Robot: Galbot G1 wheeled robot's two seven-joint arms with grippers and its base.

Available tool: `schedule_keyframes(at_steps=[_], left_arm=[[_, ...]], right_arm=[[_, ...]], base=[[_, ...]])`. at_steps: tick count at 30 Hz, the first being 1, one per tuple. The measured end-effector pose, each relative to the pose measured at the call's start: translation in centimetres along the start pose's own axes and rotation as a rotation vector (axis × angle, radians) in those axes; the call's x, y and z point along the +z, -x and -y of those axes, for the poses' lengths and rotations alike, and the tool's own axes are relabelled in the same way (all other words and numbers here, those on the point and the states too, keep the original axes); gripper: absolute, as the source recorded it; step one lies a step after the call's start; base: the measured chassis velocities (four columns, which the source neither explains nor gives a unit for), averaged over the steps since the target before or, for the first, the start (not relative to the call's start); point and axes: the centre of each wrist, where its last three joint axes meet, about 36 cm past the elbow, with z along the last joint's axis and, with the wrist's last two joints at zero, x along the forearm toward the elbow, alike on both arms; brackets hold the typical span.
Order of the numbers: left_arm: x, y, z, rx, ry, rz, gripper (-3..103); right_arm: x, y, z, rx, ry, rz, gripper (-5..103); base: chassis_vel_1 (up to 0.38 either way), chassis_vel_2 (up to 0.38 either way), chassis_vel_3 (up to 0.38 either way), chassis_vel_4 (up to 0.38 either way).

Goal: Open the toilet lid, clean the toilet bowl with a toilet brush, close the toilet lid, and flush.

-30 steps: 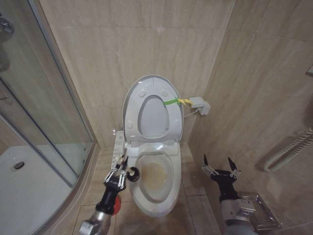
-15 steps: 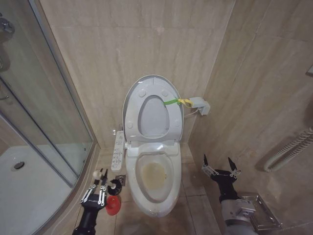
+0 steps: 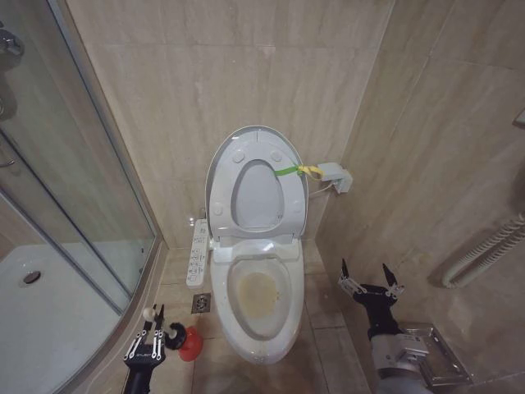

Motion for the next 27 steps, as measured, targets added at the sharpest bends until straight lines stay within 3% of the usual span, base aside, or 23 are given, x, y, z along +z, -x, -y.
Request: schedule_keyframes(at_steps=[12, 20, 27], left_arm=[[5.0, 3.1, 0.2, -0.002, -0.034, -0.018, 17], [8.8, 4.1, 0.8, 0.008, -0.065, -0.086, 17], [10.6, 4.5, -0.3, 0.023, -0.044, -0.124, 17]], right_arm=[[0.0, 0.0, 0.0, 0.0, 0.0, 0.0, 100], [0.0, 0.0, 0.0, 0.0, 0.0, 0.0, 100], [0.0, 0.0, 0.0, 0.0, 0.0, 0.0, 100]], base=[[0.0, 0.0, 0.0, 0.0], [0.0, 0.0, 0.0, 0.0], [0.0, 0.0, 0.0, 0.0]])
